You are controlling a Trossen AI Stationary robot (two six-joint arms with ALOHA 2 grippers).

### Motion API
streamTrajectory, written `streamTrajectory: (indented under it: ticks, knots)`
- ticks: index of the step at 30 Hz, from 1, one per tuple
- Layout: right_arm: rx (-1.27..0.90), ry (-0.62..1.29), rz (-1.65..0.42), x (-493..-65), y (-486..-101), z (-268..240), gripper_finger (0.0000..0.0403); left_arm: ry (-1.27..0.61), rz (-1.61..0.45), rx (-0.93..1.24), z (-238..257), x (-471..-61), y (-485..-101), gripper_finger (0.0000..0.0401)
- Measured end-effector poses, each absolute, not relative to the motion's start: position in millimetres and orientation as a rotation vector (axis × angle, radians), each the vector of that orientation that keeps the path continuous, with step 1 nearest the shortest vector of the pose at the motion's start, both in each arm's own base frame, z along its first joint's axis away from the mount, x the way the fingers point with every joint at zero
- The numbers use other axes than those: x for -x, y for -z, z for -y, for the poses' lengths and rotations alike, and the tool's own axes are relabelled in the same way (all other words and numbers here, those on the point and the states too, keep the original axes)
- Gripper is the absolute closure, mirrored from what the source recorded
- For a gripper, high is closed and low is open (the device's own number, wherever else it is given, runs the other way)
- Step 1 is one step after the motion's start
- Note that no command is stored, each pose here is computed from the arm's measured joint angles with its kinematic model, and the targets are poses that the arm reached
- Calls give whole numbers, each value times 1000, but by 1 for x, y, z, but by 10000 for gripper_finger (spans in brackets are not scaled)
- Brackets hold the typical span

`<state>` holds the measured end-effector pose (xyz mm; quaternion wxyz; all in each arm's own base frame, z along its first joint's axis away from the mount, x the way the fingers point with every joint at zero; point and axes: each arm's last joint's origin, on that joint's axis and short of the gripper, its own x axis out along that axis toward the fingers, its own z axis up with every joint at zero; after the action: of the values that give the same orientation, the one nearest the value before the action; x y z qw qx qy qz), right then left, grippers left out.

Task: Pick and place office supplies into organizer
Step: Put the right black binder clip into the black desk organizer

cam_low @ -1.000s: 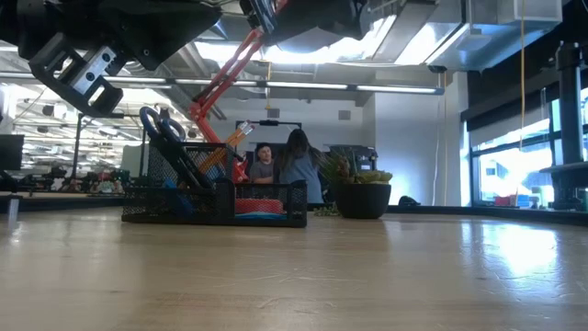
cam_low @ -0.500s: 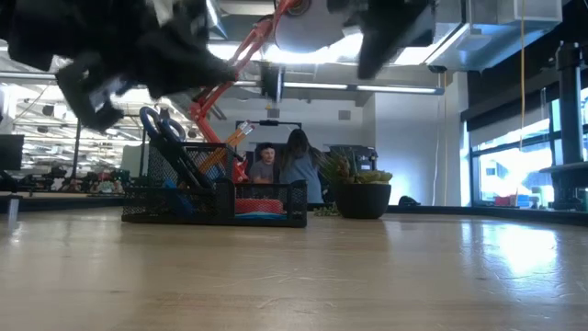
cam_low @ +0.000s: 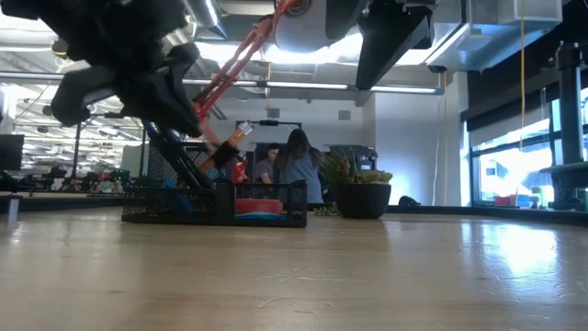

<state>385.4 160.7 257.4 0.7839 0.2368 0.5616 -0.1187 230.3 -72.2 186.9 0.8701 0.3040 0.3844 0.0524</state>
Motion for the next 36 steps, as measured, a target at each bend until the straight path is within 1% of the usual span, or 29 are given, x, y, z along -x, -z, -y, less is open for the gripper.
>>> streamTrajectory:
  ticks: [6,11,16,24,32,34,36]
  knots:
    - [-509,255,-1212,-385,-257,-161,112,-167,-956,-565,67,-218,-180,399]
    - [-481,249,-1205,-385,-257,-161,112,-189,-992,-514,66,-215,-178,398]
    - [-470,266,-1192,-386,-257,-160,112,-195,-985,-538,66,-214,-179,398]
    - [-470,266,-1192,-386,-257,-160,112,-159,-896,-537,73,-206,-195,398]
    - [-467,265,-1193,-386,-257,-160,112,37,-853,-395,83,-195,-208,398]
    - [-466,264,-1193,-386,-257,-160,112,42,-860,-384,84,-195,-208,398]
    - [-459,259,-1194,-386,-257,-160,112,-2,-874,-388,82,-196,-205,398]
